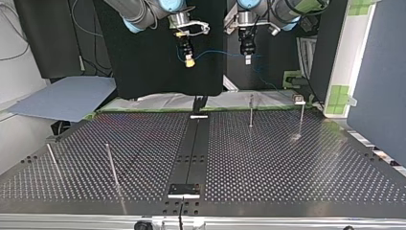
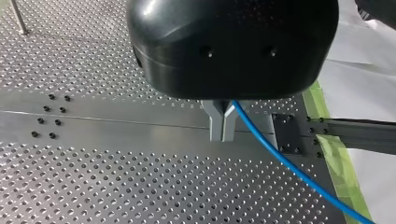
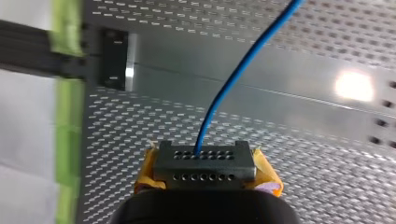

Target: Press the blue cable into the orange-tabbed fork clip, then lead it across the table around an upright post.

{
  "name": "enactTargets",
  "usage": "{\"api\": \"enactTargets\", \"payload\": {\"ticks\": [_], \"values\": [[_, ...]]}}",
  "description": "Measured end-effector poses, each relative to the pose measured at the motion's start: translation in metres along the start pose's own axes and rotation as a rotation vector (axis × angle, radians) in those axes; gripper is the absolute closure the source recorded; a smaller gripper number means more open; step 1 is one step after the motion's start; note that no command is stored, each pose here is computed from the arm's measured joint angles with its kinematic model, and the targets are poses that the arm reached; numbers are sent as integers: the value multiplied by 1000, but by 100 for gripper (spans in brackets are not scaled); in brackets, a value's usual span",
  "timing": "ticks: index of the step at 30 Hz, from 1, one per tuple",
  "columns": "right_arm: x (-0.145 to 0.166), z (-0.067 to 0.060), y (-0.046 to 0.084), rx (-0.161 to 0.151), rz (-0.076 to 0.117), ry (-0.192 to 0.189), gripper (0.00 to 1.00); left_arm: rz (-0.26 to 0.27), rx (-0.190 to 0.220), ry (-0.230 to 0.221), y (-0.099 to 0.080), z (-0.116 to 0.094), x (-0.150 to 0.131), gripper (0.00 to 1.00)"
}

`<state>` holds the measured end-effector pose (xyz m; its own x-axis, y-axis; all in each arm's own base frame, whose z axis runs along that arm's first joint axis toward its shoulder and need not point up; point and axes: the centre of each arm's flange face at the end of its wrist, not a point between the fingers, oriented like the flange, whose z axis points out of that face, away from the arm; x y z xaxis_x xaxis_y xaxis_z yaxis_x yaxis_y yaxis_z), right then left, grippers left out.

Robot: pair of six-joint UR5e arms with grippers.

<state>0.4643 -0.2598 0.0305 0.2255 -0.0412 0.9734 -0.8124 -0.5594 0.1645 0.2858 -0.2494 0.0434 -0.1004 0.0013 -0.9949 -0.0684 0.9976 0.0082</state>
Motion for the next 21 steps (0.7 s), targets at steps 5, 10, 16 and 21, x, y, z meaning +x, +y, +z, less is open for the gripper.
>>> {"api": "enactTargets", "payload": {"ticks": [5,10,16,21], "values": [[-12,-5,0,8,-17,-60,100,1,0,1,0,0,1,100],[-14,-8,0,10,-23,-79,100,1,0,2,0,0,1,100],[-1,0,2,-1,-5,-58,100,-35,13,-7,0,6,-6,100],[24,4,5,-7,43,-27,100,-83,32,-10,0,8,-20,100]]}}
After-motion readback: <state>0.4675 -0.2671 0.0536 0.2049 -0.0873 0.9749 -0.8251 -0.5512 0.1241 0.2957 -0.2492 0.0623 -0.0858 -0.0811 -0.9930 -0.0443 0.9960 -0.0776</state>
